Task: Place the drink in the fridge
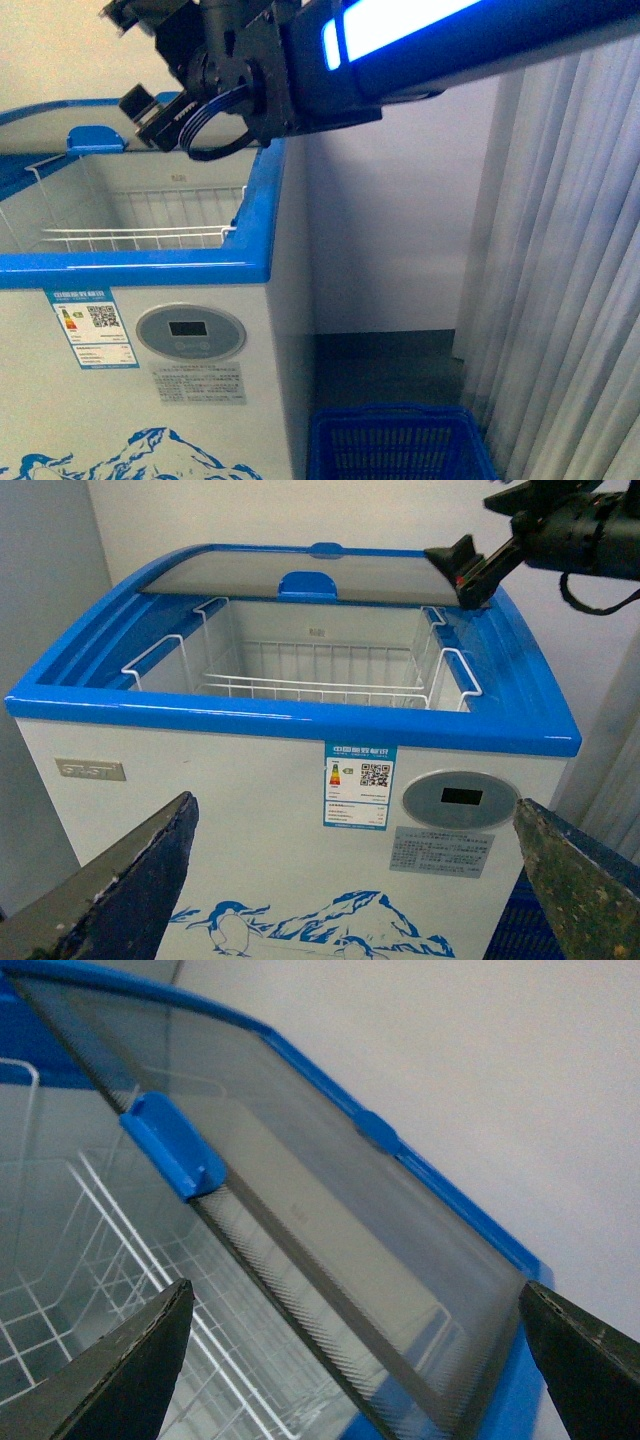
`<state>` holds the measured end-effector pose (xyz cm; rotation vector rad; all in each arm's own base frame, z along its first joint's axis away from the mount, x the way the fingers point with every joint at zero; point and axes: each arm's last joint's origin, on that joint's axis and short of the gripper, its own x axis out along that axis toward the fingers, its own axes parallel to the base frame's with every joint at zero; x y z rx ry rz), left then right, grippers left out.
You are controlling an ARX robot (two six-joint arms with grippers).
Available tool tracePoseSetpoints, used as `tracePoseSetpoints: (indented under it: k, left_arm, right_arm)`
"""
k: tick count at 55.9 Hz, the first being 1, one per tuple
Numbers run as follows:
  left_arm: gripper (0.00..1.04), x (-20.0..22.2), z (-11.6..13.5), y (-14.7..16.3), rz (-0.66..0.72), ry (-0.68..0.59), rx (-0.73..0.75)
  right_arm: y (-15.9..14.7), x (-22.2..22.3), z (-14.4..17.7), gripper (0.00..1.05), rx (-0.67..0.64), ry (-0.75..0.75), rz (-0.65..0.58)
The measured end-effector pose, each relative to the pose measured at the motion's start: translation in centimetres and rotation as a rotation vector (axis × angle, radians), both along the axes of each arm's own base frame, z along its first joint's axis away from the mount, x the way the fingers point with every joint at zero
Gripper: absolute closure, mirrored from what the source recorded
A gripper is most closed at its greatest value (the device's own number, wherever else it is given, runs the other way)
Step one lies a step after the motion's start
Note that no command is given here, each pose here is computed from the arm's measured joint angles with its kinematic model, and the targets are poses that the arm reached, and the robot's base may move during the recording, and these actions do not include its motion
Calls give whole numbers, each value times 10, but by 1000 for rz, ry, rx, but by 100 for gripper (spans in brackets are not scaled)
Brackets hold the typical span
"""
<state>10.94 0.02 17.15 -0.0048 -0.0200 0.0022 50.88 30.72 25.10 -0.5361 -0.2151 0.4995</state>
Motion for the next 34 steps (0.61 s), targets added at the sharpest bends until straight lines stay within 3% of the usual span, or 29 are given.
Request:
tracePoseSetpoints:
  k: [16,28,34]
  left_arm:
    - [8,0,0,0,0,0,0]
    - [8,0,0,0,0,0,0]
    - [8,0,0,0,0,0,0]
  right_arm:
    - [-78,-17,58,7,161,-2,-170]
    - [-128,-46,49,7,226,89,-269]
    - [-158,-81,51,7,262,92,-317]
